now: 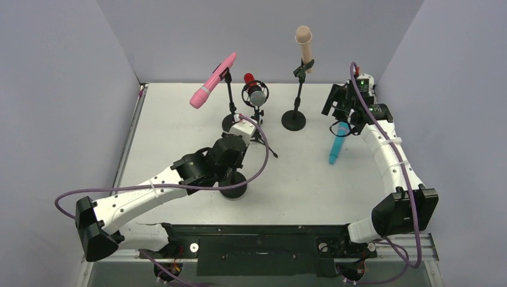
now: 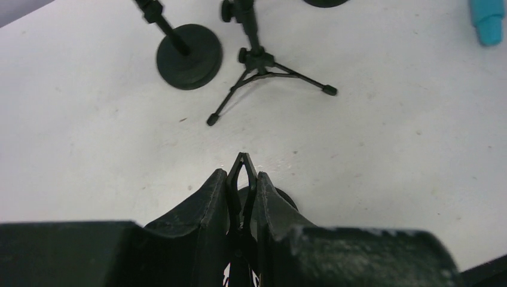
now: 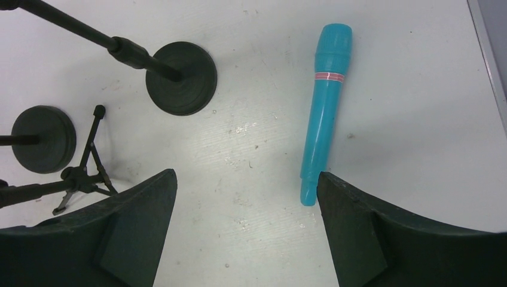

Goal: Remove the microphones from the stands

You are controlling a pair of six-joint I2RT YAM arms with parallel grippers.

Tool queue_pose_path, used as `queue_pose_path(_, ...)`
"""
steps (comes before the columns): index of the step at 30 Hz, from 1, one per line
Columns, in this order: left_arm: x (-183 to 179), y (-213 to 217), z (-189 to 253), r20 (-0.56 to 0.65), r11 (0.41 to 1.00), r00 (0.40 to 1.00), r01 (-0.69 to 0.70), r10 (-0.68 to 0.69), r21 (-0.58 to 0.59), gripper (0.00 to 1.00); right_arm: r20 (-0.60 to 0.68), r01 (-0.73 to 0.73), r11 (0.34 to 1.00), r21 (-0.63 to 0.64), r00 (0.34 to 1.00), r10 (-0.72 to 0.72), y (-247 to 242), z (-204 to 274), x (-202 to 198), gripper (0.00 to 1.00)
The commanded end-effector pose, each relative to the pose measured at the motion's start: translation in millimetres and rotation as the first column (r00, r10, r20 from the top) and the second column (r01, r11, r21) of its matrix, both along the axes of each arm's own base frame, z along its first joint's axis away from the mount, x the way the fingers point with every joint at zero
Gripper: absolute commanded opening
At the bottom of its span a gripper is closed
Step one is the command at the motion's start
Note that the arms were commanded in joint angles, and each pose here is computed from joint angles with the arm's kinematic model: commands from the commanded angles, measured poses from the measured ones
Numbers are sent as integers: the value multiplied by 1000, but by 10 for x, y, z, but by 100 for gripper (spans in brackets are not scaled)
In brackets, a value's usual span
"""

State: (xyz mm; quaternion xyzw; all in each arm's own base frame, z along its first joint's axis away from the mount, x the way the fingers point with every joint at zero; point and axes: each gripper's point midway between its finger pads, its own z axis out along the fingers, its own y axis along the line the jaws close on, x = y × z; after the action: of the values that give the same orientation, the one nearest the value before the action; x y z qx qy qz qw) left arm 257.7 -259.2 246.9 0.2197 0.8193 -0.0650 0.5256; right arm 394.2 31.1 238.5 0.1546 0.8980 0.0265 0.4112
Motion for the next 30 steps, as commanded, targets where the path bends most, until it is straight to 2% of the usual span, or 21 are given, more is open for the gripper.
queue_pose_path(1,199,601,385,53,967,969,-237,243,-96,0,96,-10,1000,13,995,9,77,258,-43,82)
queue_pose_path(8,615,1409,471,55,867,873,-472,485,-158,0,126,-50,999,20,991,47,228,366,-165,82)
queue_pose_path(19,1533,2361,528,40,700,715,-670,698,-248,0,136,-104,995,9,986,102,447,430,-328,82)
queue_pose_path(27,1880,2765,505,38,644,657,-722,753,-254,0,141,-126,992,4,982,124,511,469,-416,82)
queue_pose_path(30,1960,2837,479,42,644,655,-727,755,-240,0,138,-132,991,-2,982,131,532,468,-437,82)
